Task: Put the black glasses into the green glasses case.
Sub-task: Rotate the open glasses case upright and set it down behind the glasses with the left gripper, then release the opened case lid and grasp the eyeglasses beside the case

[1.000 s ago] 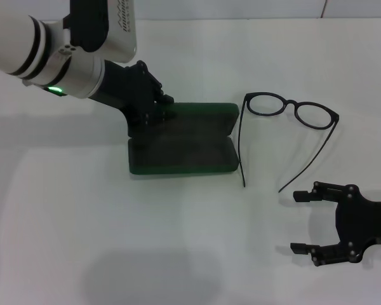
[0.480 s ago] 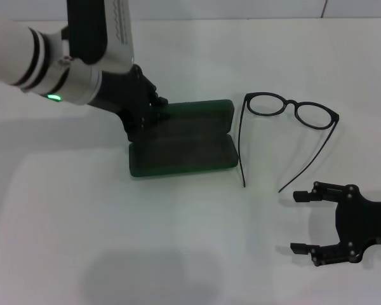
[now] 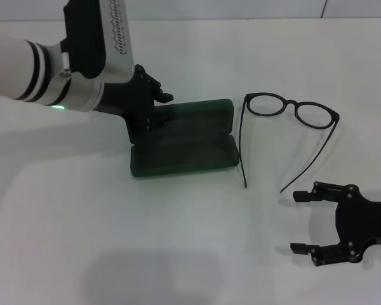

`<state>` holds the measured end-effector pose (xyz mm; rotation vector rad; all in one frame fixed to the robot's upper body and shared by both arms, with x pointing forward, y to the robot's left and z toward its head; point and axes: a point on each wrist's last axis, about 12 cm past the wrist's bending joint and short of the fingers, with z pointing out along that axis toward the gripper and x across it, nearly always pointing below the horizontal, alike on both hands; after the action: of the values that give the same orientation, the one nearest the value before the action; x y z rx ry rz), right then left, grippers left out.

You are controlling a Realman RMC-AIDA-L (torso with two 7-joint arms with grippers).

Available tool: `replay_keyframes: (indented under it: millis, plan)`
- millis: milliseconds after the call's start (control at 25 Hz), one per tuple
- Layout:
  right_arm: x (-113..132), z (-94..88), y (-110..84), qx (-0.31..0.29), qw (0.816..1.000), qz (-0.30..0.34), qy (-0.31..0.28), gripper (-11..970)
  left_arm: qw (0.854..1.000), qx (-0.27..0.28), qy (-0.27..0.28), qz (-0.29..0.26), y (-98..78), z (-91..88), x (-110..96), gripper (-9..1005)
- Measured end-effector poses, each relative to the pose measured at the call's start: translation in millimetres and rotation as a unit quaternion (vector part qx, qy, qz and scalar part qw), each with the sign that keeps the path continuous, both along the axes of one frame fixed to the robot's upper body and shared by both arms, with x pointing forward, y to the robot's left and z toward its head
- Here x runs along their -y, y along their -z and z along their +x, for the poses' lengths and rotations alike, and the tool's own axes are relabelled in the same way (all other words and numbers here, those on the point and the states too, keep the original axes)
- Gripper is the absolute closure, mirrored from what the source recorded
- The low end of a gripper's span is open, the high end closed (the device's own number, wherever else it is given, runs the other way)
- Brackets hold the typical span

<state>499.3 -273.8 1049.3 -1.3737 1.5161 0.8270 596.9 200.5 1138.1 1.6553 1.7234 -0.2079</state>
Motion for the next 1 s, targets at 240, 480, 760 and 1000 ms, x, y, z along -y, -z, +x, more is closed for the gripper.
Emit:
replay_keyframes:
  millis: [240, 480, 760, 1000]
  plan:
    - [0, 0.0, 0.0, 0.0, 1.0, 0.0, 0.0, 103, 1.0, -0.005, 0.007, -0.001, 1.4, -5.0, 1, 701]
    - [1, -0.7, 0.6, -0.001, 1.0, 0.0, 0.002, 103, 1.0, -0.028, 0.0, -0.008, 0.8, -7.8, -1, 566]
    - [2, -0.9, 0.6, -0.001, 1.0, 0.0, 0.004, 104, 0.993, -0.071, -0.016, -0.095, -19.5, -17.4, -12, 237]
    - [3, -1.4, 0.2, -0.003, 1.0, 0.002, 0.005, 105, 0.975, -0.116, -0.038, -0.187, -22.4, -38.2, -42, 149]
